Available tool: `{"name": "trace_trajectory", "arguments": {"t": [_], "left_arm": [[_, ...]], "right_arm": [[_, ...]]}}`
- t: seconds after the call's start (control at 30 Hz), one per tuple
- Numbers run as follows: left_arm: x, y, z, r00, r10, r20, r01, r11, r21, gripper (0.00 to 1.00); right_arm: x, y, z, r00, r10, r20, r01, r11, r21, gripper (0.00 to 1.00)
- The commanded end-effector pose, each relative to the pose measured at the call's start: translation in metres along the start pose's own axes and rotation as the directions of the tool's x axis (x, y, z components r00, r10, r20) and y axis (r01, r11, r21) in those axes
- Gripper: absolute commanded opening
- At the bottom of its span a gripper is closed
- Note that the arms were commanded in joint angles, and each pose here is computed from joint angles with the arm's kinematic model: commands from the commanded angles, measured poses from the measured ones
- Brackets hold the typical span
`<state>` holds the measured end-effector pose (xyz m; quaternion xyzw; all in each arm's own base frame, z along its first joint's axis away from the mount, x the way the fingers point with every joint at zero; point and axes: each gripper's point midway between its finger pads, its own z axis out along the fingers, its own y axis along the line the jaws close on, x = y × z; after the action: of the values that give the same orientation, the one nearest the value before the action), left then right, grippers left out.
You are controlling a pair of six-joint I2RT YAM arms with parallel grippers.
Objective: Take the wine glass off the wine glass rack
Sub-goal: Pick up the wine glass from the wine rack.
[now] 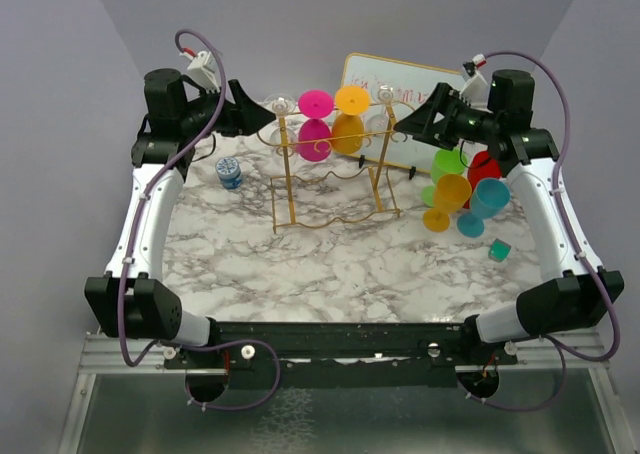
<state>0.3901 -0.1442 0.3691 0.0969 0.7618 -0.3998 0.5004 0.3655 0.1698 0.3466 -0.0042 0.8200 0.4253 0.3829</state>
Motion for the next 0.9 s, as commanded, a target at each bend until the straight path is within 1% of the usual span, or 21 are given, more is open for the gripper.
{"name": "trace_trajectory", "arguments": {"t": [0.0,0.07,0.2,0.27,0.4,0.67,0.8,0.87], "left_arm": [[-0.027,-0.009,0.004,0.998,0.018,0.057,-0.021,0.999,0.044,0.72],[-0.033,-0.007,0.009,0.998,0.005,0.065,-0.008,0.999,0.048,0.72],[-0.041,-0.004,0.018,0.998,-0.008,0.062,0.004,0.998,0.060,0.68],[-0.040,-0.004,0.022,0.999,-0.012,0.044,0.008,0.996,0.085,0.66],[-0.032,-0.003,0.027,1.000,-0.008,-0.026,0.011,0.993,0.118,0.61],[-0.028,0.001,0.029,0.999,-0.020,-0.039,0.024,0.993,0.112,0.55],[-0.029,-0.003,0.028,0.999,-0.018,-0.039,0.023,0.992,0.124,0.47],[-0.028,-0.005,0.027,0.999,-0.017,-0.045,0.023,0.990,0.138,0.46]], "right_arm": [[-0.003,0.012,0.000,1.000,-0.006,-0.001,0.006,0.998,-0.057,0.82],[-0.001,0.013,0.000,1.000,-0.002,0.000,0.002,0.998,-0.062,0.82],[0.002,0.013,-0.001,1.000,0.013,0.003,-0.012,0.998,-0.069,0.82],[0.004,0.012,-0.002,1.000,0.016,0.004,-0.016,0.998,-0.068,0.82],[0.005,0.014,-0.003,1.000,0.021,0.004,-0.021,0.997,-0.075,0.82],[0.006,0.018,-0.007,1.000,0.016,0.014,-0.015,0.996,-0.084,0.82],[0.007,0.018,-0.007,1.000,0.023,0.015,-0.021,0.996,-0.085,0.82],[0.007,0.017,-0.006,1.000,0.027,0.014,-0.026,0.996,-0.089,0.82]]}}
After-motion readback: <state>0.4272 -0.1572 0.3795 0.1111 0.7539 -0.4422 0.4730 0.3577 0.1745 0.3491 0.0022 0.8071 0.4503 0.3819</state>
